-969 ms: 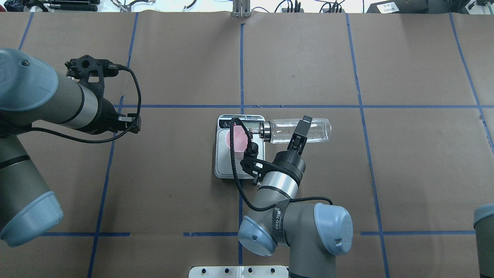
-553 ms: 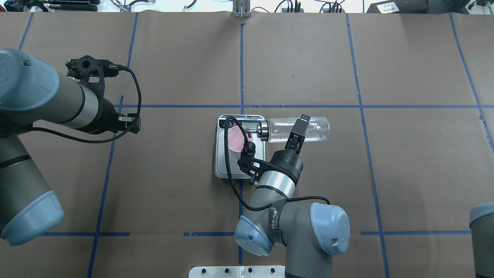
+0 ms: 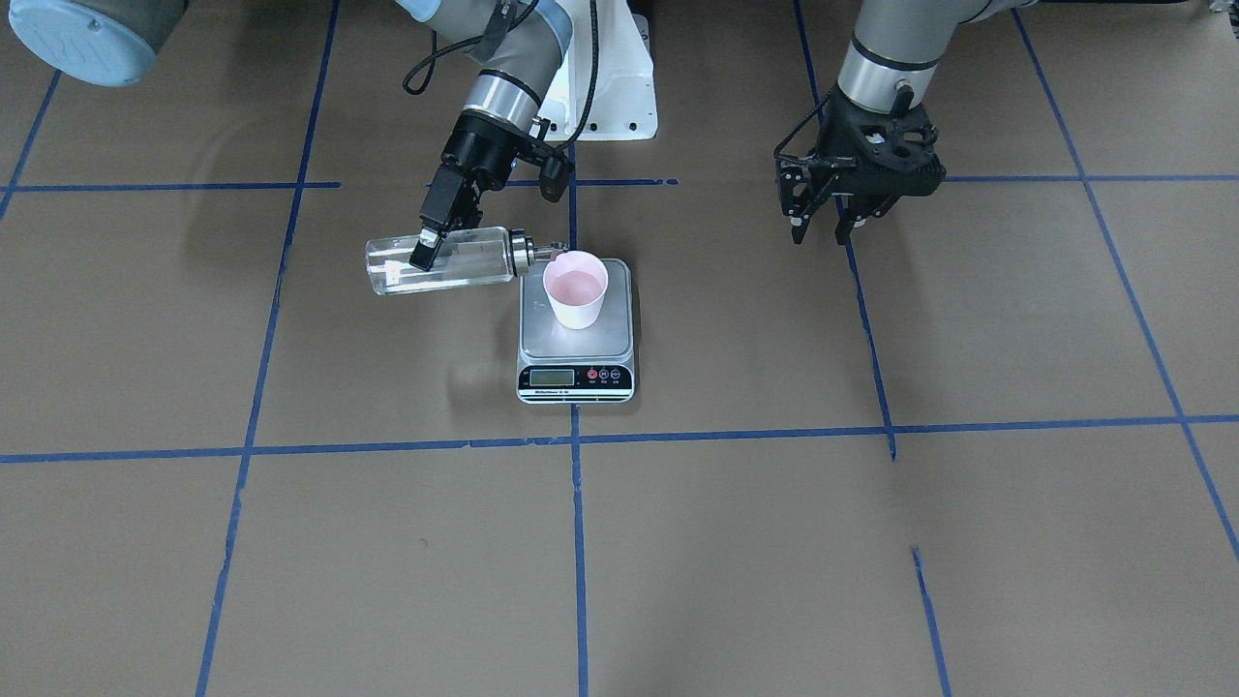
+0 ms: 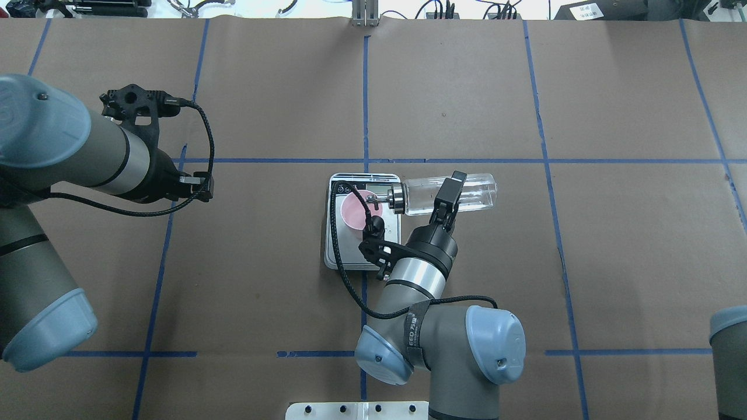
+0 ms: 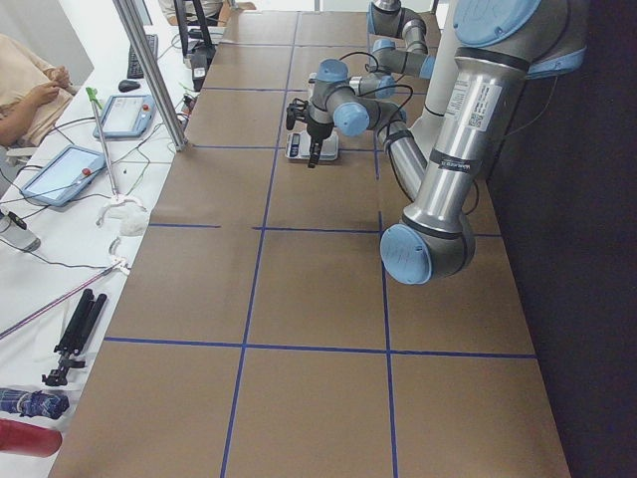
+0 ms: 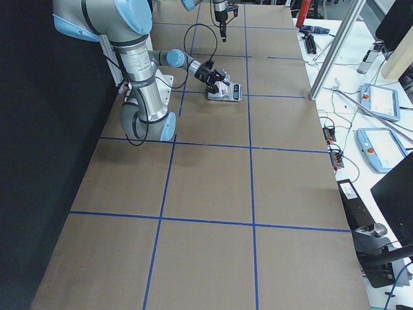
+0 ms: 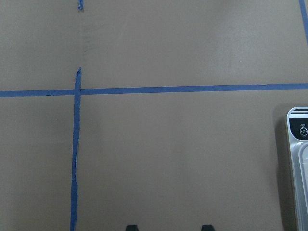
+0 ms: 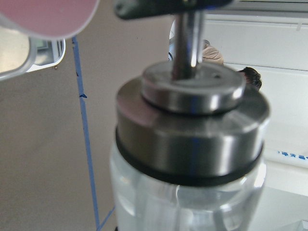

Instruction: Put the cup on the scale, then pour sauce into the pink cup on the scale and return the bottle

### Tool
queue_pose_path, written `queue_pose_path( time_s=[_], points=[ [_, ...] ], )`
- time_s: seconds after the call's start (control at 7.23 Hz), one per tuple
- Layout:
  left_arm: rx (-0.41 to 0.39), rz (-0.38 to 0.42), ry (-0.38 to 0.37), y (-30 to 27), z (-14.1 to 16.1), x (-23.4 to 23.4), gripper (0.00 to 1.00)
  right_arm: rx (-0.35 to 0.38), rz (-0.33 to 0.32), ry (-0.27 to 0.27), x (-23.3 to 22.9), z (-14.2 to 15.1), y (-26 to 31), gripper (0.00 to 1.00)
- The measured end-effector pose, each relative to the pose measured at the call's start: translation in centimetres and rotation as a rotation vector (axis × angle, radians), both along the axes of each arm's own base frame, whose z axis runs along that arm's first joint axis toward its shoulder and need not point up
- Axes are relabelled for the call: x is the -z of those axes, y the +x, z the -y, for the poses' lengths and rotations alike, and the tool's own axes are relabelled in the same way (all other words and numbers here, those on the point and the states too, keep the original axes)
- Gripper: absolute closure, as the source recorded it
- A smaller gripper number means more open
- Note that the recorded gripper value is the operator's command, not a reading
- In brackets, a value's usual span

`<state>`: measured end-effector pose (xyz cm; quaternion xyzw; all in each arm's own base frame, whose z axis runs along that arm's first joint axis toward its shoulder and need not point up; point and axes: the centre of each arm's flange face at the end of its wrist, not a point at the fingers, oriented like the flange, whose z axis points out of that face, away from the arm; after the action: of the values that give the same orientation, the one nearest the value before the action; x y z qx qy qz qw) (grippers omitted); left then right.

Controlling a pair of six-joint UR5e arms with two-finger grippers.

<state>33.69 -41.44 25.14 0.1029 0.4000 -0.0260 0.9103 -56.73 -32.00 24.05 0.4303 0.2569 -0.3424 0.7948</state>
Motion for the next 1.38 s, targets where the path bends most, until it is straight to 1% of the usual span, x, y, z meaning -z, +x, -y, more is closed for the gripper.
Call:
queue_pose_path(
  time_s=[0.28, 0.42, 0.69, 0.83, 1.38],
  points=[
    [0.000, -0.001, 0.000, 0.0, 0.0, 0.1, 0.45, 0.015, -0.048, 0.005, -0.1, 0.4, -0.2, 1.00],
    [0.000, -0.003, 0.000, 0.0, -0.1, 0.1, 0.45, 0.028, -0.081, 0.005, 0.1, 0.6, -0.1, 1.00],
    [0.000, -0.003, -0.002, 0.1, -0.1, 0.1, 0.44, 0.047, -0.169, 0.002, 0.1, 0.8, 0.2, 1.00],
    [0.000, -0.002, -0.003, 0.2, -0.1, 0.1, 0.44, 0.058, -0.200, 0.000, 0.4, 1.0, 0.3, 1.00],
    [0.000, 0.000, -0.006, 0.2, -0.1, 0.0, 0.43, 0.092, -0.298, -0.002, 0.8, 1.7, 0.9, 1.00]
  ],
)
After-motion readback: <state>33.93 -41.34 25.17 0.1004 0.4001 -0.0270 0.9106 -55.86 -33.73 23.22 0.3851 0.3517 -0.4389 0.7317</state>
